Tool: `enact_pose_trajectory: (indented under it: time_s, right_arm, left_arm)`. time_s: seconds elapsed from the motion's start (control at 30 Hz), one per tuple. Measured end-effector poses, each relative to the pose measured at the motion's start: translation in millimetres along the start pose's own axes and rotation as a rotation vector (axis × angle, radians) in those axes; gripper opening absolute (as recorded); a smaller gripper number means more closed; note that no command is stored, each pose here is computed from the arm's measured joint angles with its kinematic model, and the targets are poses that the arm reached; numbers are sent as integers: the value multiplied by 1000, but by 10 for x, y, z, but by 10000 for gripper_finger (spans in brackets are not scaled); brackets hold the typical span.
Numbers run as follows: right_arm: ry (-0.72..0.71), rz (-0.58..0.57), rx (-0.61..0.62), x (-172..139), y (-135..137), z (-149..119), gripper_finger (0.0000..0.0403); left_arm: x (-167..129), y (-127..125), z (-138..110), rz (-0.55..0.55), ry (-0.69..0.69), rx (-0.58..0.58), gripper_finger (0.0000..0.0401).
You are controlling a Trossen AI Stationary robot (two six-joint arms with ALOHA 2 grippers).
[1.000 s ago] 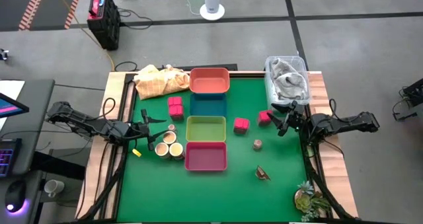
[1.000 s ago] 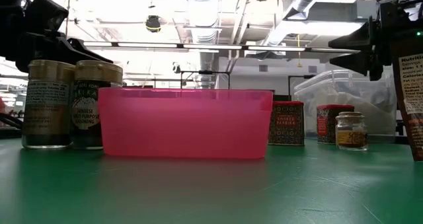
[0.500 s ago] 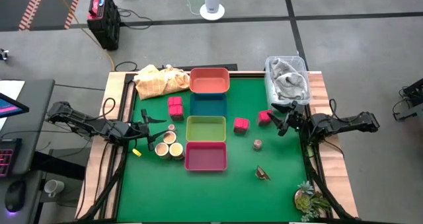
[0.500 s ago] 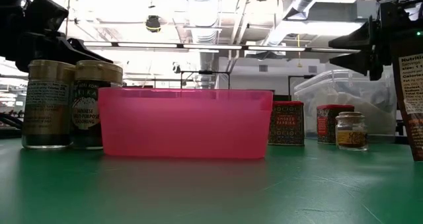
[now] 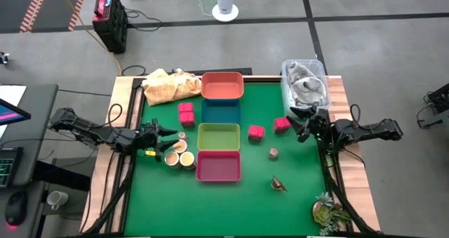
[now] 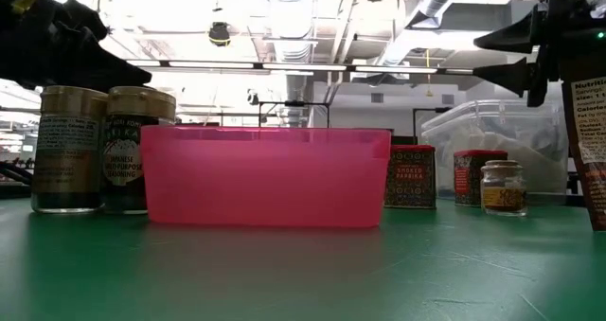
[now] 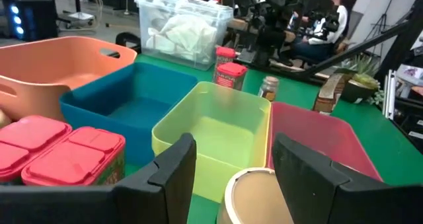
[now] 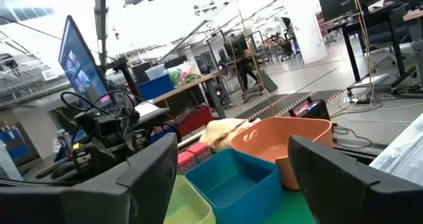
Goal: Sort spices by type
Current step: Put the bottom right red seasoning bottle into the green bin
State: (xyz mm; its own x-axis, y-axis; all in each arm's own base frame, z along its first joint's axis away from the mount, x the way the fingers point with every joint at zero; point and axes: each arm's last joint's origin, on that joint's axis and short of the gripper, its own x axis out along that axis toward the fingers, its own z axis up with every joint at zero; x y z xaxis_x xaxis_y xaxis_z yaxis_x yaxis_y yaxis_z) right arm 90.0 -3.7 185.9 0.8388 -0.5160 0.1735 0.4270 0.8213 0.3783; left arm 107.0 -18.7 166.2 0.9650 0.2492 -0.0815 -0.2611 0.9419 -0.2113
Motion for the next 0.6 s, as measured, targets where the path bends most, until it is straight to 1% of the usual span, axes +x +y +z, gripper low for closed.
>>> enact_pose_trajectory:
  time_s: [0.07, 0.13, 0.2, 0.27, 0.33, 0.43, 0.5, 0.6]
  right_arm:
    - [3, 12, 13, -1, 4, -1, 312]
    - [22, 76, 35, -1, 23, -7, 312]
    - [52, 163, 24, -5, 48, -16, 312]
    - [98, 198, 1, -6, 62, -25, 312]
    - [132, 195, -14, 1, 79, -12, 312]
    - [210, 176, -68, 30, 108, -5, 312]
    - [273, 158, -115, 62, 139, 4, 312]
    - [364, 137, -217, 138, 211, 22, 312]
  left_arm:
    - [0, 3, -12, 3, 11, -9, 187]
    - [0, 5, -20, 5, 19, -37, 187]
    - [0, 5, -21, 5, 20, -87, 187]
    - [0, 6, -21, 6, 19, -155, 187]
    - [3, 4, 6, 2, 3, -170, 187]
    - [-1, -16, 87, -36, -3, -159, 187]
    - [-13, -40, 205, -58, -32, -161, 187]
    - [-34, -52, 365, -52, -66, -132, 187]
